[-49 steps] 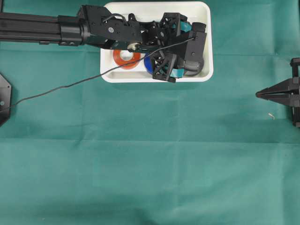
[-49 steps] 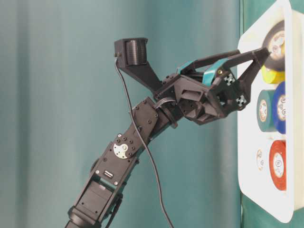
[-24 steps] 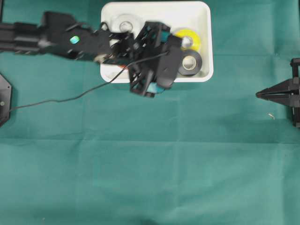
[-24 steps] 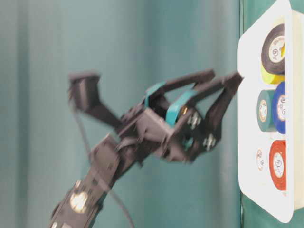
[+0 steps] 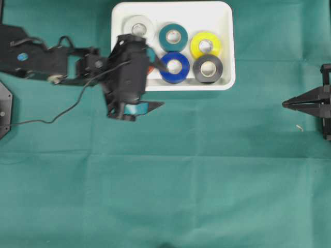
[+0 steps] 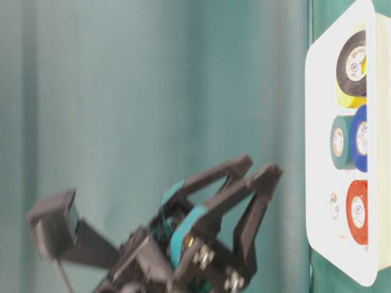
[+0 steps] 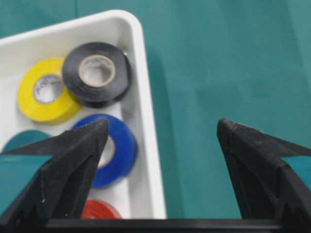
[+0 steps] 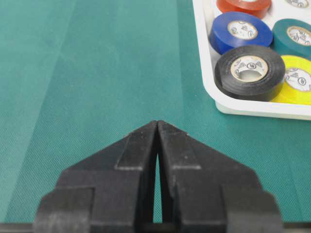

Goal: Put the tape into the white case with the left arm.

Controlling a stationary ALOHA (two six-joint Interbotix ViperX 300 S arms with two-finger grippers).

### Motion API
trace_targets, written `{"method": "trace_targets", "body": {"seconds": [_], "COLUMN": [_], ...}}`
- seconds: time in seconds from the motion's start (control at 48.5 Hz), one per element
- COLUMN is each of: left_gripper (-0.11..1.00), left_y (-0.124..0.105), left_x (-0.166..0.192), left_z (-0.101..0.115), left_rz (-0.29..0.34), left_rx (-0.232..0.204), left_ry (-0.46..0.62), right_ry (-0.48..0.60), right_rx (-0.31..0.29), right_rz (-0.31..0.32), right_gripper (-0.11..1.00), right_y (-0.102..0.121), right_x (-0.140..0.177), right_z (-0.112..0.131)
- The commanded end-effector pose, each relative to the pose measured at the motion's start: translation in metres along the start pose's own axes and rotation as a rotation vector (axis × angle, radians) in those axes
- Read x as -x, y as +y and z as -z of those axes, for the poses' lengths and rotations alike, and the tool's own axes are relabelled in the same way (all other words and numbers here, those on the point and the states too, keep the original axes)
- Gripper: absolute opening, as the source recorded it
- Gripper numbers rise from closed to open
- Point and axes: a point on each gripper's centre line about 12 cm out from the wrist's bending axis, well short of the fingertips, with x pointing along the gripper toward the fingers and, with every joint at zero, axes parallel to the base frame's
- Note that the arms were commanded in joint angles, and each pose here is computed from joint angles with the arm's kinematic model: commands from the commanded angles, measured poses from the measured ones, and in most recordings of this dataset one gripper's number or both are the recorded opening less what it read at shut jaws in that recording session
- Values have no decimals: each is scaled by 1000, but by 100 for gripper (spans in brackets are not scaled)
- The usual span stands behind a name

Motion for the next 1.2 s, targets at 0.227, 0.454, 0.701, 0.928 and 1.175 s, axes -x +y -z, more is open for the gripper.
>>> {"method": "trace_targets", "body": {"seconds": [0.227, 0.454, 0.701, 0.928, 1.175], "left_gripper": [94, 93, 93, 93, 93], "left_y": [-10, -16, -18, -20, -20], "left_x": [49, 65, 80, 82, 83], "left_z": [5, 17, 26, 33, 33], "left_rz": [-21, -16, -21, -27, -27], "left_rx": [73, 86, 87, 87, 87], "left_ry": [-173, -193, -223, -244, -242], "right_ry": [-17, -15, -17, -20, -17], "right_rx": [0, 1, 1, 3, 1], "right_rz": [0, 0, 0, 0, 0], "right_gripper": [-9, -9, -9, -9, -9], "right_y": [0, 0, 0, 0, 0], "right_x": [0, 0, 0, 0, 0], "right_z": [-5, -5, -5, -6, -5]}}
